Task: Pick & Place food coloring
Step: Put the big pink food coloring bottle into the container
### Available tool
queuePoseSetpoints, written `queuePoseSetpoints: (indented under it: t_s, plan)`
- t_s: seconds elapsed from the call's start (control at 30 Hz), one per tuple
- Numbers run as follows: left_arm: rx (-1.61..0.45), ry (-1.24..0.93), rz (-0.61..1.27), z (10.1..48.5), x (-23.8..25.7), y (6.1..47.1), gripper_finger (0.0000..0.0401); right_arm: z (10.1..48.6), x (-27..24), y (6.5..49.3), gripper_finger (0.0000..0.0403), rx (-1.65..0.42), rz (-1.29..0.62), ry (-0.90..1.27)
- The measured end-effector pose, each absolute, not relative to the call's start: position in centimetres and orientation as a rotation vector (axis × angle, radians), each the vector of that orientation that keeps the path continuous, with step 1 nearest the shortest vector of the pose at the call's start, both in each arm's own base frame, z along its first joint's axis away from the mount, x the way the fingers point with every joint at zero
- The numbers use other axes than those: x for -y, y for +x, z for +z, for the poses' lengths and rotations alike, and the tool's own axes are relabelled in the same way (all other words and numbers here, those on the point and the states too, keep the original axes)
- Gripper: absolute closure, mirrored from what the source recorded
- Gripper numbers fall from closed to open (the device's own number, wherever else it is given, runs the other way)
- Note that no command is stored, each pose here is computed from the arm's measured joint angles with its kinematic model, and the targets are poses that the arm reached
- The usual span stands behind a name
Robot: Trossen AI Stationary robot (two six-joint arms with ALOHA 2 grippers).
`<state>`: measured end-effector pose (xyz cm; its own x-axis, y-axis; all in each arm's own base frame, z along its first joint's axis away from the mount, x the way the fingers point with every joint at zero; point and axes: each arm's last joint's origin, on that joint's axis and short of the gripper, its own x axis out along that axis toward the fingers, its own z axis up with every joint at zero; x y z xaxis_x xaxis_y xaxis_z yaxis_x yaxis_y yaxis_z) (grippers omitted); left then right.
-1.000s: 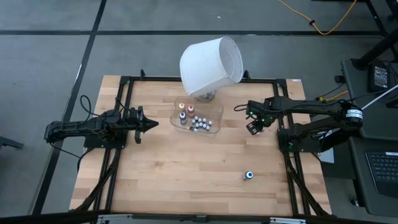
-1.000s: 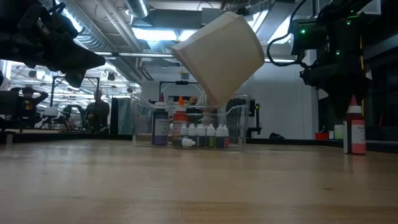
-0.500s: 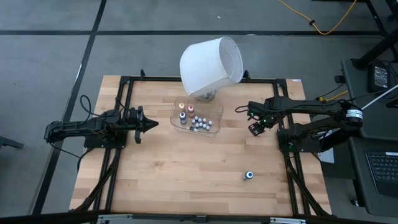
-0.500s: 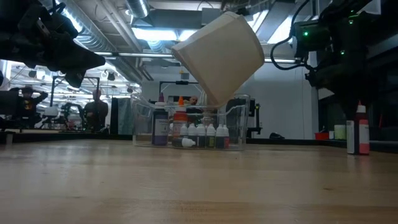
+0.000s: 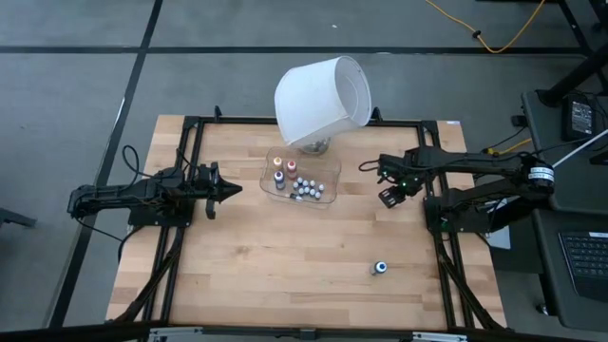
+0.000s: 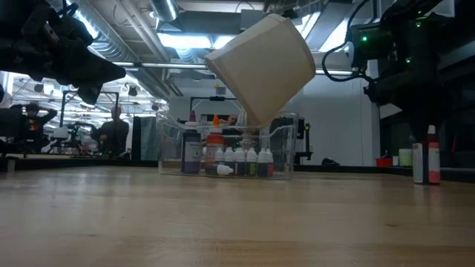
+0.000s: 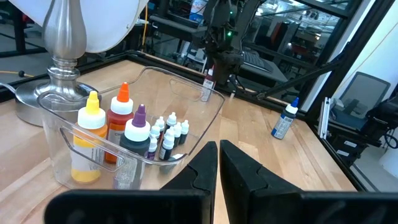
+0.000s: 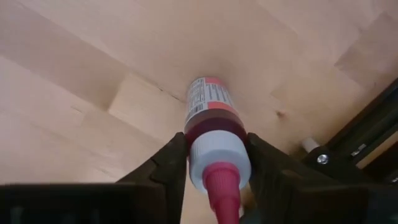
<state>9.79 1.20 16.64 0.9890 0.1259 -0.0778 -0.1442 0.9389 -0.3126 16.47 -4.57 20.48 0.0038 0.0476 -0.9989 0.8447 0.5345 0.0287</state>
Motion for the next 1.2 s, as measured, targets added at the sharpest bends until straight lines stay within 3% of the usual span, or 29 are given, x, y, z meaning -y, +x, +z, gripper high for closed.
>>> queuePoseSetpoints:
  t_s: [0.17, 0.47, 0.7, 0.97, 1.2]
  plan:
    - [-0.057, -0.323, 0.138, 16.6, -1.2, 9.8, 0.0386, 22.4, 4.8, 17.5, 0.0253, -1.375, -0.710, 0.807]
    - [-0.057, -0.323, 0.138, 16.6, -1.2, 9.8, 0.0386, 30.2, 5.7, 20.8, 0.0258, -1.092, -0.494, 0.634]
    - [-0.057, -0.323, 0.138, 16.6, -1.2, 9.8, 0.0386, 34.2, 6.2, 26.1, 0.0255, -1.042, -0.345, 0.423]
    - [-0.057, -0.323, 0.138, 16.6, -1.2, 9.8, 0.0386, 32.8, 7.2, 33.6, 0.0254, -1.172, -0.195, 0.216]
    - [-0.057, -0.323, 0.138, 16.6, -1.2, 9.8, 0.0386, 29.3, 7.9, 37.3, 0.0254, -1.292, -0.127, 0.118]
